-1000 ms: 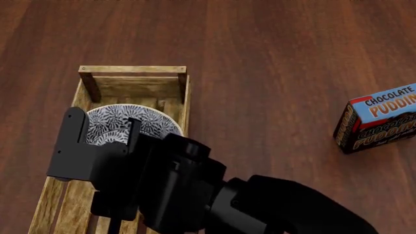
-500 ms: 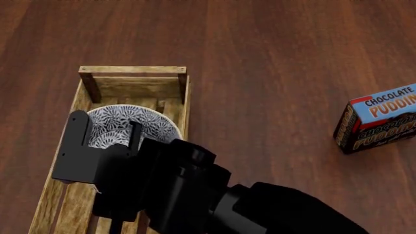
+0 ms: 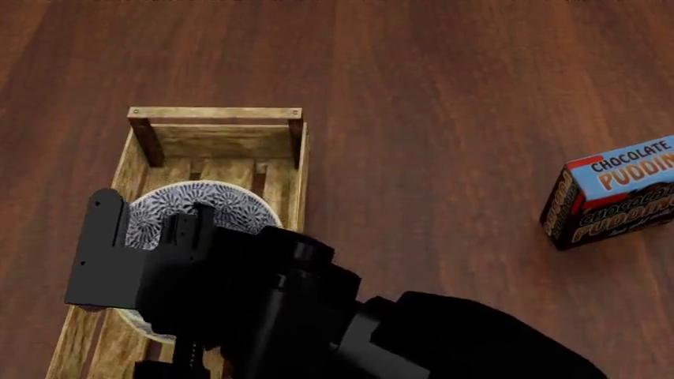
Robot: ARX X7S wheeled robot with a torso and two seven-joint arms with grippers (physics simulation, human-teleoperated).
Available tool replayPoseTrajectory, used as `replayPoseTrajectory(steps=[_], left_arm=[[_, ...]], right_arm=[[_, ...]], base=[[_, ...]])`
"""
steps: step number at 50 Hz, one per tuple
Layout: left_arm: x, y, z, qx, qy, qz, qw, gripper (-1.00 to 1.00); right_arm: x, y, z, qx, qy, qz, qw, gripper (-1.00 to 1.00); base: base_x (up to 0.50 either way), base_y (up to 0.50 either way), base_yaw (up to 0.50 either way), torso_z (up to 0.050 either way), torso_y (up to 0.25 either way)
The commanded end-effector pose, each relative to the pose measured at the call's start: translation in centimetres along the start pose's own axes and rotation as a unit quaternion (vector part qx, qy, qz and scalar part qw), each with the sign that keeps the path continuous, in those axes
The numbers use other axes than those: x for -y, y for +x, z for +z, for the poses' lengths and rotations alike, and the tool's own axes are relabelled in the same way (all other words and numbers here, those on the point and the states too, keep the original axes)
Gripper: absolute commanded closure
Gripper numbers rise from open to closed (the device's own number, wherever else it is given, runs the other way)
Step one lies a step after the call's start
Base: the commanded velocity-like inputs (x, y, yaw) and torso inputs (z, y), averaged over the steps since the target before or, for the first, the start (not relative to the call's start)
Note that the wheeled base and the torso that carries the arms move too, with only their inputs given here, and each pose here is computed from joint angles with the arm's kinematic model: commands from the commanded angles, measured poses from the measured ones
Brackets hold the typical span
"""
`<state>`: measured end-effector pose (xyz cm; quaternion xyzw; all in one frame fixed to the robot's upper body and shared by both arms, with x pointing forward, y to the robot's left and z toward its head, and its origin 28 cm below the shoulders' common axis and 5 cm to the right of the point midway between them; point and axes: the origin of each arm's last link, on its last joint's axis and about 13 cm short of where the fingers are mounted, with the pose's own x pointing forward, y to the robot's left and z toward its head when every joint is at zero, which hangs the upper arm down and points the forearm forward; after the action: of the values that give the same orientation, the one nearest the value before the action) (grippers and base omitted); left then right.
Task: Stack the left bowl on the right bowl and place them in the tray.
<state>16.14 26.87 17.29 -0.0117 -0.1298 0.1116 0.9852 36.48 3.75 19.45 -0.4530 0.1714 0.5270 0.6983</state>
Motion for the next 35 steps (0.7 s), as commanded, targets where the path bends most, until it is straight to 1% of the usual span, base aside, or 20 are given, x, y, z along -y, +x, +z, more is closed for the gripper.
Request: replayPoseTrajectory(steps=[1, 4, 6, 13, 20, 28, 35], left_arm=[[0.2, 0.0, 0.1, 0.002, -0.006, -0.005, 1.000, -1.00], [0.1, -0.1, 0.1, 0.003, -0.007, -0.005, 1.000, -1.00], [0.0, -0.2, 0.1, 0.003, -0.008, -0.004, 1.000, -1.00], [0.1, -0.3, 0.3, 0.006, -0.011, -0.006, 1.000, -1.00], [0.2, -0.3, 0.5, 0.008, -0.011, -0.008, 1.000, -1.00], [0.4, -0.4, 0.8, 0.011, -0.011, -0.012, 1.000, -1.00], [0.7, -0.4, 1.0, 0.013, -0.010, -0.016, 1.000, -1.00]], right_arm=[[-0.5, -1.8, 3.1, -0.002, -0.046, -0.011, 0.999, -1.00], [-0.6, -2.5, 4.0, -0.001, -0.060, -0.022, 0.998, -1.00], [-0.6, -2.8, 4.4, 0.000, -0.061, -0.028, 0.998, -1.00], [-1.1, -4.0, 5.5, 0.007, -0.054, -0.050, 0.997, -1.00], [-1.8, -5.2, 5.1, 0.007, -0.039, -0.061, 0.997, -1.00], [-3.1, -6.9, 4.3, 0.010, -0.013, -0.084, 0.996, -1.00], [-4.1, -8.7, 4.1, 0.019, -0.005, -0.102, 0.995, -1.00]], base=[[0.00, 0.00, 0.00, 0.000, 0.000], [0.00, 0.00, 0.00, 0.000, 0.000], [0.00, 0.00, 0.00, 0.000, 0.000], [0.00, 0.00, 0.00, 0.000, 0.000], [0.00, 0.00, 0.00, 0.000, 0.000], [0.00, 0.00, 0.00, 0.000, 0.000], [0.00, 0.00, 0.00, 0.000, 0.000]])
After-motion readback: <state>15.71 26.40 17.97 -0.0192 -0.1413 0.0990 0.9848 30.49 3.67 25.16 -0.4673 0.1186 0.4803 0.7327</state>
